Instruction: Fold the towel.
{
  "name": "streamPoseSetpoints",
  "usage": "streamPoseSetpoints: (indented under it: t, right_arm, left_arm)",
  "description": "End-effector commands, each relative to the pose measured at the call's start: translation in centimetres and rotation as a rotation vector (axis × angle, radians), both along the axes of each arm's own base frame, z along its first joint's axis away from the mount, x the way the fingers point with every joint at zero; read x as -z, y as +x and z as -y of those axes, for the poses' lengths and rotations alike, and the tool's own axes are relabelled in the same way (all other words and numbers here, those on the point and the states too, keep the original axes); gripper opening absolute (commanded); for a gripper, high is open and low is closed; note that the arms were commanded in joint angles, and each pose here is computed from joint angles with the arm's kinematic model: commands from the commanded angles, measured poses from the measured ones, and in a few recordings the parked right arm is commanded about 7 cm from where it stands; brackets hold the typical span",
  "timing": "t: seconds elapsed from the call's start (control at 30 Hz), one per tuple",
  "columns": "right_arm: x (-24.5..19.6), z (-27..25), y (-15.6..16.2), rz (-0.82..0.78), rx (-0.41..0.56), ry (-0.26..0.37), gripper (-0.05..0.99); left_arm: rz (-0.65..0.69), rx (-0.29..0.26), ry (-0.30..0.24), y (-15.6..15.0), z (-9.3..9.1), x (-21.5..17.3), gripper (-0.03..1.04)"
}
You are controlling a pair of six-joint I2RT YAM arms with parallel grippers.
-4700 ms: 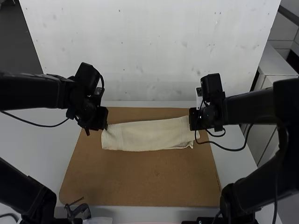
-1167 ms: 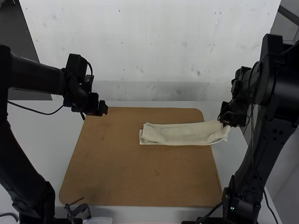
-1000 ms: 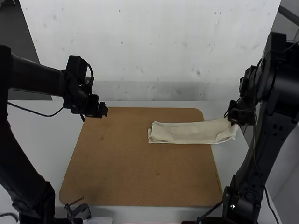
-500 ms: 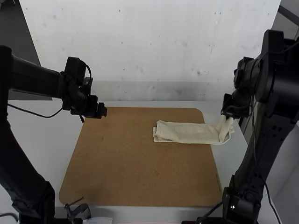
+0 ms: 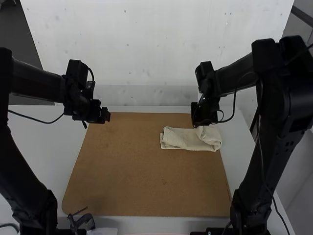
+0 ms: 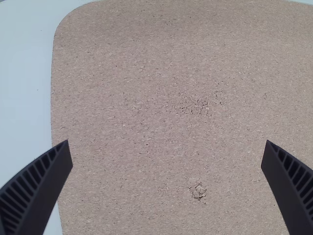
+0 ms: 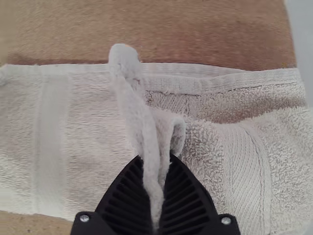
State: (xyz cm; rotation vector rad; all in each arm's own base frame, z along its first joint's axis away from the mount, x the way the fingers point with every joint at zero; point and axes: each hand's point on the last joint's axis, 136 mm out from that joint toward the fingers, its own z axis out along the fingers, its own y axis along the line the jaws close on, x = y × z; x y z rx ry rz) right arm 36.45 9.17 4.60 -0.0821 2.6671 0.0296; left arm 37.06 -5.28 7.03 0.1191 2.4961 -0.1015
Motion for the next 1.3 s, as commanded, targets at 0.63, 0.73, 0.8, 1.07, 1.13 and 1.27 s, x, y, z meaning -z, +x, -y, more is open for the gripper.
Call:
streamPoseSetpoints:
  t: [0.63,0.73,0.8,1.07,1.13,1.27]
  right_arm:
    - [-0.2,-11.7,1.7,0.038,-0.085,-0.034,0.02]
    - [0.3,-12.7,1.2,0.020,-0.097,-0.039,0.02]
    - [1.1,-13.0,0.7,0.004,-0.106,-0.048,0.02]
    - [-0.2,-13.1,1.7,0.066,-0.088,0.013,0.98]
    - [-1.5,-12.8,2.0,0.087,-0.080,0.037,0.96]
    - [-3.8,-11.7,2.8,0.132,-0.046,0.067,0.76]
  left_arm:
    - [0.031,-0.010,-0.007,0.0,-0.5,-0.8,1.01]
    - [0.026,-0.010,-0.007,-0.1,-0.5,-0.6,1.01]
    - [0.031,-0.011,-0.006,-0.1,-0.7,-0.6,1.01]
    - [0.034,-0.007,0.001,0.0,-0.9,0.0,1.01]
    - [0.034,-0.007,0.001,0.0,-0.9,0.0,1.01]
    - [0.035,-0.006,0.001,0.0,-0.8,0.0,1.01]
